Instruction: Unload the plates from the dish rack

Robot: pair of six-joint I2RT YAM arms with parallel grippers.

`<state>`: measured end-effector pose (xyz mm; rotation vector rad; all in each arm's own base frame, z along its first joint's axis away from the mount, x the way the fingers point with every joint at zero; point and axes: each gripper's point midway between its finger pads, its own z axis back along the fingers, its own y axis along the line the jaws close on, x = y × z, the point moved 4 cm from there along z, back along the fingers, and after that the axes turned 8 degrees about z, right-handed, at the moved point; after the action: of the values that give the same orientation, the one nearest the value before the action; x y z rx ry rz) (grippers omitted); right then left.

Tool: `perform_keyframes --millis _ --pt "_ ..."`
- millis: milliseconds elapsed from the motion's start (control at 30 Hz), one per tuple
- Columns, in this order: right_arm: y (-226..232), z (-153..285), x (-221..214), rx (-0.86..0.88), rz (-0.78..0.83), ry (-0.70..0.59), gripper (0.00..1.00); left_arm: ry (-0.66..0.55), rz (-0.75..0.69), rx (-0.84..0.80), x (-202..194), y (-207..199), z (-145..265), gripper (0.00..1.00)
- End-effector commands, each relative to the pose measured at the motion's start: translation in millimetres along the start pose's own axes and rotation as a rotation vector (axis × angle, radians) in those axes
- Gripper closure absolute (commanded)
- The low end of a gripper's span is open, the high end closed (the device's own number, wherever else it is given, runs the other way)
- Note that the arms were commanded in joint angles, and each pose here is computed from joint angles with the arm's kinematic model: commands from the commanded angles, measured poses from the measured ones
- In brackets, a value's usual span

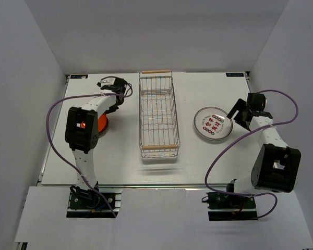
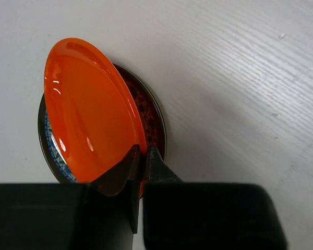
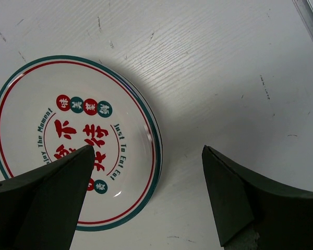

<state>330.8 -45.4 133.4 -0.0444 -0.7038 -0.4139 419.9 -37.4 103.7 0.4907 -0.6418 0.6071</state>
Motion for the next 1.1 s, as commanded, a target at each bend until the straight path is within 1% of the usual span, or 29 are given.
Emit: perform_keyframes --millis 0,33,67,133,167,233,267,333,400,467,500,600,667,700,767,800,833,867,900,933,967,1000,1033,1067 --pt "1 4 15 -0.004 -0.004 -0.030 0.11 -0.003 0.049 0.000 14 4 9 0.91" --pt "2 4 15 -0.003 -0.004 -0.031 0.11 0.001 0.049 -0.003 13 5 9 0.90" --pt "2 4 15 -0.003 -0.003 -0.031 0.11 0.004 0.051 -0.010 13 4 10 0.85" --pt "2 4 15 -0.001 -0.003 -0.031 0.11 0.003 0.059 -0.022 15 5 14 0.79" --pt "2 5 16 0.000 -0.004 -0.032 0.11 0.008 0.065 -0.033 16 6 17 0.72" --pt "3 5 16 0.001 -0.004 -0.033 0.11 0.006 0.067 -0.048 20 8 23 0.69" --pt "2 5 16 0.000 -0.004 -0.032 0.11 0.008 0.071 -0.057 21 8 25 0.65" --pt "2 8 18 0.003 -0.005 -0.040 0.11 0.016 0.076 -0.079 22 10 31 0.56" --pt "2 10 19 0.004 -0.005 -0.048 0.11 0.012 0.097 -0.111 27 12 40 0.45" --pt "3 13 19 0.004 -0.006 -0.058 0.11 -0.002 0.117 -0.142 30 16 48 0.39" --pt "2 14 19 0.003 -0.007 -0.060 0.11 0.006 0.116 -0.151 27 18 49 0.33" --pt "3 21 22 0.013 -0.009 -0.081 0.11 -0.017 0.151 -0.183 35 26 63 0.27" --pt "4 27 24 0.028 -0.014 -0.107 0.11 -0.032 0.174 -0.199 40 33 73 0.25" --pt "4 27 23 0.034 -0.017 -0.115 0.11 -0.074 0.208 -0.242 50 38 90 0.25" --pt "9 35 27 0.075 -0.016 -0.158 0.11 -0.115 0.189 -0.305 50 46 104 0.28" --pt "10 38 28 0.090 -0.020 -0.171 0.11 -0.165 0.216 -0.382 61 59 126 0.29" --pt "15 44 30 0.128 -0.015 -0.196 0.11 -0.155 0.203 -0.497 51 52 131 0.29" --pt "16 47 32 0.142 -0.017 -0.210 0.11 -0.181 0.188 -0.556 50 57 140 0.29" --pt "18 51 32 0.159 -0.008 -0.222 0.11 -0.264 0.257 -0.659 64 71 168 0.29" --pt "19 58 35 0.171 -0.004 -0.248 0.11 -0.243 0.240 -0.718 47 72 167 0.29" --pt "19 62 36 0.174 0.002 -0.260 0.11 -0.262 0.260 -0.769 46 76 176 0.27" --pt "19 66 37 0.175 0.012 -0.272 0.11 -0.337 0.320 -0.847 56 91 199 0.21" --pt "17 74 39 0.174 0.015 -0.289 0.11 -0.352 0.335 -0.881 54 96 205 0.02" --pt "18 79 41 0.181 0.023 -0.306 0.11 -0.351 0.347 -0.898 47 99 205 0.02"
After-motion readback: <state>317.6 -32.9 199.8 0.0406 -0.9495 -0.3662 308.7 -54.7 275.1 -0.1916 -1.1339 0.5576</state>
